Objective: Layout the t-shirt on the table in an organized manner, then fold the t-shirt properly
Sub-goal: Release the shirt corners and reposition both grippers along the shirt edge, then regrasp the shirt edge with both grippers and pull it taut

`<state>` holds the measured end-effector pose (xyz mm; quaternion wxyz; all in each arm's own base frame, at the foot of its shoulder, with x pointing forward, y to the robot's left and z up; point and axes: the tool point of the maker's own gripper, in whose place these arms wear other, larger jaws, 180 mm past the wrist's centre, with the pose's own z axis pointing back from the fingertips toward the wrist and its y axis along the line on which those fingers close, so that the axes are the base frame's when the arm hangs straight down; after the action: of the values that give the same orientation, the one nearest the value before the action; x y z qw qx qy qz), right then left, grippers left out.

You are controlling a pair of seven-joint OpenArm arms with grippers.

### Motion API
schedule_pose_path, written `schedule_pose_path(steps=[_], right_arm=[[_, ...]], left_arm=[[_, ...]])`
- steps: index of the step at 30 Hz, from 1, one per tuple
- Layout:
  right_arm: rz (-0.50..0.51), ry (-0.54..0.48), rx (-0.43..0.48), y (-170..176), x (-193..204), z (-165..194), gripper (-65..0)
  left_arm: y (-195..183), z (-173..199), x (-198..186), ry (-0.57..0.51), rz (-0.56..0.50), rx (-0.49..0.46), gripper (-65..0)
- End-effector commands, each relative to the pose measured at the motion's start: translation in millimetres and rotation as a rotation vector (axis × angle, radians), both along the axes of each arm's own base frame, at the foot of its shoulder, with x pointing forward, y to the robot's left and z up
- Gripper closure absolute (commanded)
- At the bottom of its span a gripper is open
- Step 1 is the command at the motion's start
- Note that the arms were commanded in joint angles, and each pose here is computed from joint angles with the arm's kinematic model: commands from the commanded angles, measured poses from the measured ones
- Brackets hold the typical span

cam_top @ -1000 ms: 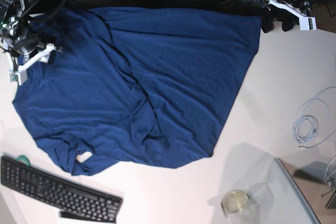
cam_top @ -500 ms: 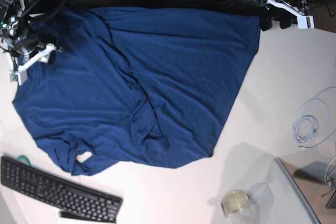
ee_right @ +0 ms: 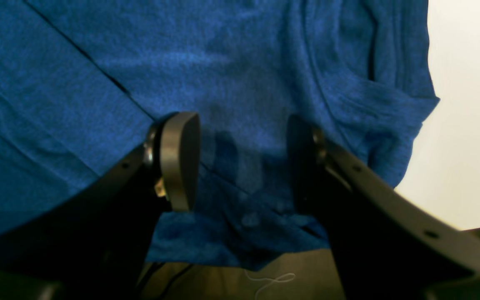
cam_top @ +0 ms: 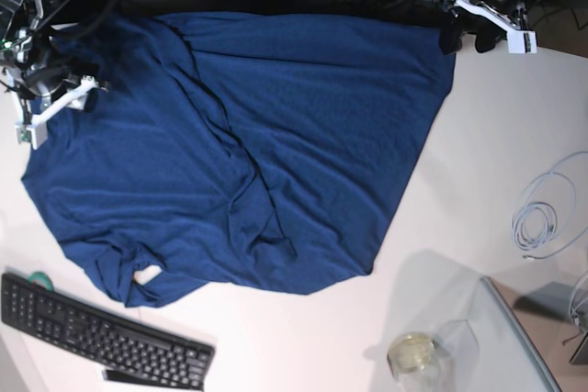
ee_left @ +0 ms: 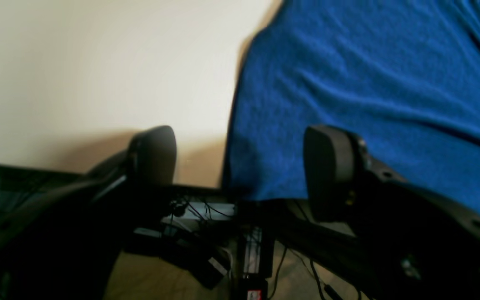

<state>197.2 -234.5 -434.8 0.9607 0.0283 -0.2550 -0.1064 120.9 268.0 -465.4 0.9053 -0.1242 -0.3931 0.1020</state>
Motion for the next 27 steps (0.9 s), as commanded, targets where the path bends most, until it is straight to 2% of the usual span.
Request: schedule_pose_path(steps=[1,8,21,27], right_arm=[[0.011,-0.036,-0.012,-3.0,7.0,7.8,-30.8],[0.011,-0.036,-0.012,-3.0,7.0,7.8,-30.8],[0.001,-0.055,0.022,10.1,14.5,8.8,-30.8],[-0.014,-0.094,0.066,26.2,29.9,13.3,-30.8]], left_arm=[[13.3,14.0,4.0,-0.046,0.015,0.024,-45.4],[41.7,45.8,5.5,-0.107,0.056,0.109,-45.4],[38.1,54.0,8.5,-0.122,0.032,0.122,-45.4],[23.7,51.1,15.4,-0.152,0.072,0.081,-45.4]])
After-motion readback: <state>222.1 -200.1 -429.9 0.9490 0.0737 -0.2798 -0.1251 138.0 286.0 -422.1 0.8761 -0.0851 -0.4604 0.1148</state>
